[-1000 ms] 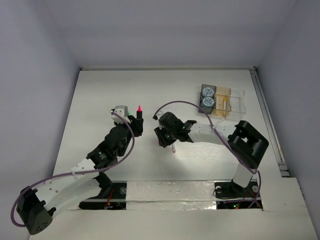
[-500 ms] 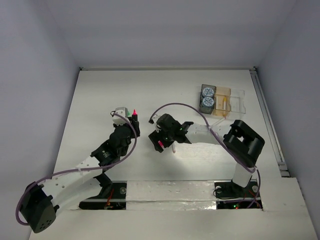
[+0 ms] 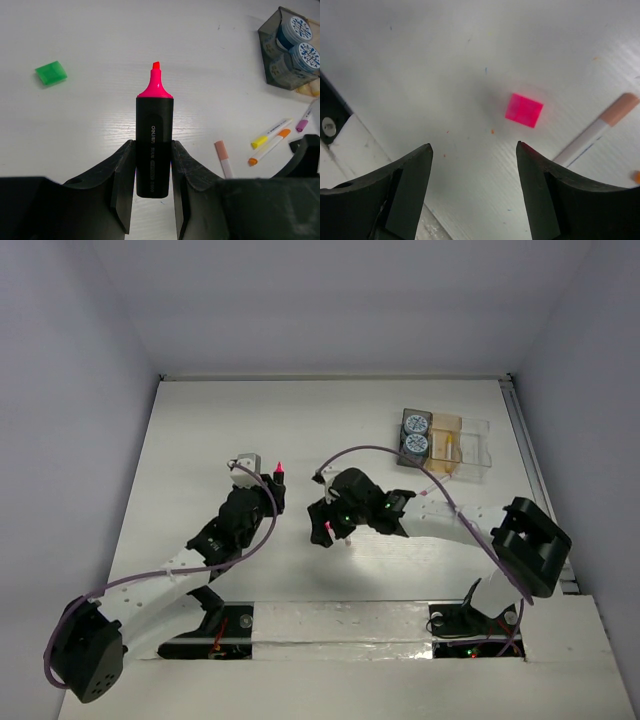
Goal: Sort the stationery into containers
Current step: Place the pen cap at the center of the board.
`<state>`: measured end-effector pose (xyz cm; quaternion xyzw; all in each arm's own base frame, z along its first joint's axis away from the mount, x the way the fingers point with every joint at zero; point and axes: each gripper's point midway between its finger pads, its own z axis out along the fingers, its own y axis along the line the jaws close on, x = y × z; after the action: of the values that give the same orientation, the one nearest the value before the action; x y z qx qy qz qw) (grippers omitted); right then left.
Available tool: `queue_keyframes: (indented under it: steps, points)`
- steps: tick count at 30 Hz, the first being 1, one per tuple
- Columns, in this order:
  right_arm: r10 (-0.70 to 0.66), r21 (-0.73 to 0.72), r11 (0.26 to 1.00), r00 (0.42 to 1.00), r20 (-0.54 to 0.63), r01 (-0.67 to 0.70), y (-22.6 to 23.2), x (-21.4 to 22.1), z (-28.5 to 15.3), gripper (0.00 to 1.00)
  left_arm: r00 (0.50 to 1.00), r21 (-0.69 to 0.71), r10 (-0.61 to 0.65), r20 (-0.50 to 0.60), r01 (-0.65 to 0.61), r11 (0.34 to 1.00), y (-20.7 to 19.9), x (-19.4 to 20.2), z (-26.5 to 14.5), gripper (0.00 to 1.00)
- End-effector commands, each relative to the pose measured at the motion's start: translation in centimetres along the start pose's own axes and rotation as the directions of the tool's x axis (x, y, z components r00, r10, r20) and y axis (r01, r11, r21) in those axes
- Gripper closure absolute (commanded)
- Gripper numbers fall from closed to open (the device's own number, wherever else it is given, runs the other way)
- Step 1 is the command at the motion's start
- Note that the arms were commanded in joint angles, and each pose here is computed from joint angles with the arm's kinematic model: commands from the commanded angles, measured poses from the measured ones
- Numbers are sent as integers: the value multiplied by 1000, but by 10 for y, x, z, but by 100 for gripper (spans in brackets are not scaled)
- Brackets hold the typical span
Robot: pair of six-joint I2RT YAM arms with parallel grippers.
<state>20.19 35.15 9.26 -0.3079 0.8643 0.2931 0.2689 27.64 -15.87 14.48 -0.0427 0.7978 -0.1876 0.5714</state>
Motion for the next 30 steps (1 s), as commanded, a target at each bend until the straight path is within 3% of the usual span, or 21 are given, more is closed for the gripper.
queue_keyframes:
  steps: [1,6,11,19,24,30]
  points:
    - [94,-131,986,993,-65,-102,25,28,14,24,1000,110,-12,21,9,994,-18,-5,3,100]
    - [132,-117,984,990,-53,-137,19,33,29,17,1000,122,-9,-11,10,993,-17,2,7,100]
    - [161,-33,986,986,-45,-162,2,37,49,17,1000,133,-15,-7,16,991,-18,3,5,100]
    - [134,89,986,989,61,-139,-22,15,62,18,1000,140,-26,-5,27,990,-17,3,6,100]
    - [117,137,982,986,119,-133,-51,-6,59,17,999,140,-34,6,33,990,-16,0,6,100]
    - [54,120,990,990,134,-70,-43,-18,26,14,999,166,-44,22,40,985,-19,-3,3,100]
